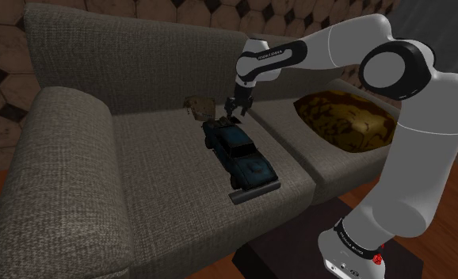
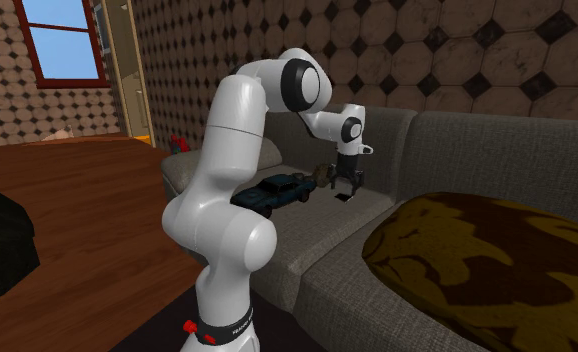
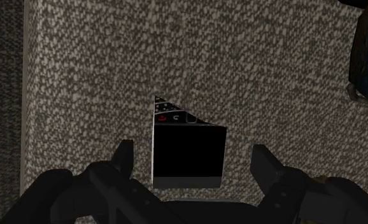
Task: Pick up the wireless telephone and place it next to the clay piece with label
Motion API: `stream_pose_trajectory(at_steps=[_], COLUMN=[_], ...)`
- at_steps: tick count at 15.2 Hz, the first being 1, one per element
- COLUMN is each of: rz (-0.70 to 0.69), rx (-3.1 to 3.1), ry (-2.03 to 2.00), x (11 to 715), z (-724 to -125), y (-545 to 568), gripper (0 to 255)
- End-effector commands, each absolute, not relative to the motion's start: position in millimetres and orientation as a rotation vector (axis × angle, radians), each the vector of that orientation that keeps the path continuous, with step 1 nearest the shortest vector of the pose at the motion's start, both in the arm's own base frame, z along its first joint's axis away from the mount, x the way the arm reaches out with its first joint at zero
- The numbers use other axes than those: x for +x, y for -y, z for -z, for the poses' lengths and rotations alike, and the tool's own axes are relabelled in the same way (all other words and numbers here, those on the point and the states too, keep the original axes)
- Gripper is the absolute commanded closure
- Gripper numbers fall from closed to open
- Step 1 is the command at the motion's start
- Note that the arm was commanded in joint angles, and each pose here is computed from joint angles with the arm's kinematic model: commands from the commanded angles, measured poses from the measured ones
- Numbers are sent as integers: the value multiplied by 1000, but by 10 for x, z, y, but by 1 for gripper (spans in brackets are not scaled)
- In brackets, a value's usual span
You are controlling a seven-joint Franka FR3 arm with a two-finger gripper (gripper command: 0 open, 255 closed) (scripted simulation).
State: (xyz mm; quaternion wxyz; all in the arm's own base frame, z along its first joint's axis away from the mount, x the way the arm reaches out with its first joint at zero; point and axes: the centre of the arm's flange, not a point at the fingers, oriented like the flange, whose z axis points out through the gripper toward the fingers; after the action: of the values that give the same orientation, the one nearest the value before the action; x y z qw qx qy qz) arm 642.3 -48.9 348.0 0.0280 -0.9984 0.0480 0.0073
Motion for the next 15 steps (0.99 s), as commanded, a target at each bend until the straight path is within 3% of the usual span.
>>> stream_pose_trajectory(at_steps=[1,7,15], rz=[-22,-22,-22], rx=[-3082,-3082,-3082], ry=[-148,-148,-148], x=[6423,6429,6429], z=[-3480,-3979,-3979], y=[489,517,517], gripper=[0,0,0])
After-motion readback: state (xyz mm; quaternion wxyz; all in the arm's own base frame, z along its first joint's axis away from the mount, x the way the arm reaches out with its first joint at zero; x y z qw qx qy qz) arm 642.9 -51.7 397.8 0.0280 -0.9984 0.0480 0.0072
